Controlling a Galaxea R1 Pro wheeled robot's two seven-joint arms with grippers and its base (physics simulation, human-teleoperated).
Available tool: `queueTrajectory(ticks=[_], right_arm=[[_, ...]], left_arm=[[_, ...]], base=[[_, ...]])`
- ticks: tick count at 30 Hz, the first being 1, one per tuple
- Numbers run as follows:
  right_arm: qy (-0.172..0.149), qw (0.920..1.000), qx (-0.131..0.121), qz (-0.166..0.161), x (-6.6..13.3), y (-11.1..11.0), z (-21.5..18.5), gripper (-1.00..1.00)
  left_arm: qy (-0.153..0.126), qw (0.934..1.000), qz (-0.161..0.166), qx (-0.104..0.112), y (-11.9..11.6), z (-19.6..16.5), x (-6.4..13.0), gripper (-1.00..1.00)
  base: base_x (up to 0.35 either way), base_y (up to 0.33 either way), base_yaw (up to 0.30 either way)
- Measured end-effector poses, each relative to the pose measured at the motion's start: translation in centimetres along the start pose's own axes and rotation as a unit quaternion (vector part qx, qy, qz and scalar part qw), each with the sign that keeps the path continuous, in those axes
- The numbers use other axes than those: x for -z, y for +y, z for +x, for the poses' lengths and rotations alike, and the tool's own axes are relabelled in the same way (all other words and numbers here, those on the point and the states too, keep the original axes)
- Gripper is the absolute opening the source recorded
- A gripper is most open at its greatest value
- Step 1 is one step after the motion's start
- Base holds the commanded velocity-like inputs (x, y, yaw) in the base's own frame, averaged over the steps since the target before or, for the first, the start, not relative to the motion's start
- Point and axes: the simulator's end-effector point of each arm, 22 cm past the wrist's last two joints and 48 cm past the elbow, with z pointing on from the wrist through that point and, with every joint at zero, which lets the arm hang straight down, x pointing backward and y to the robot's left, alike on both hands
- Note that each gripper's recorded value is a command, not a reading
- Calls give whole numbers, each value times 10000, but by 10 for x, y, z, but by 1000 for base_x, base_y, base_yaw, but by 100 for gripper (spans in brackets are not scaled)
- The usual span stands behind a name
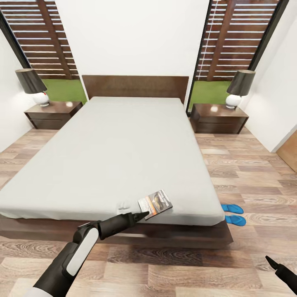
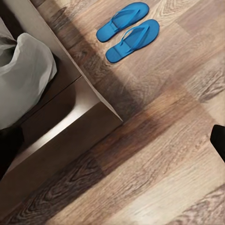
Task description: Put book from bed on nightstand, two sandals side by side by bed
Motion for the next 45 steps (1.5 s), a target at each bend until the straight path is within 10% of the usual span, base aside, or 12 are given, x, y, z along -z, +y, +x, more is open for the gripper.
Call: queueTrajectory(ticks=[22,30,45], right_arm=[[-23,10000,20,-27,0,1,0,100],[926,9764,549,-1872,25,72,57,100],[1237,9589,671,-2465,41,94,75,100]], left_arm=[[-1,10000,49,83,-6,4,-8,100],[9,9999,54,85,-6,5,-8,100],[9,9999,57,89,-6,5,-8,100]], base=[[-42,0,0],[0,0,0],[0,0,0]])
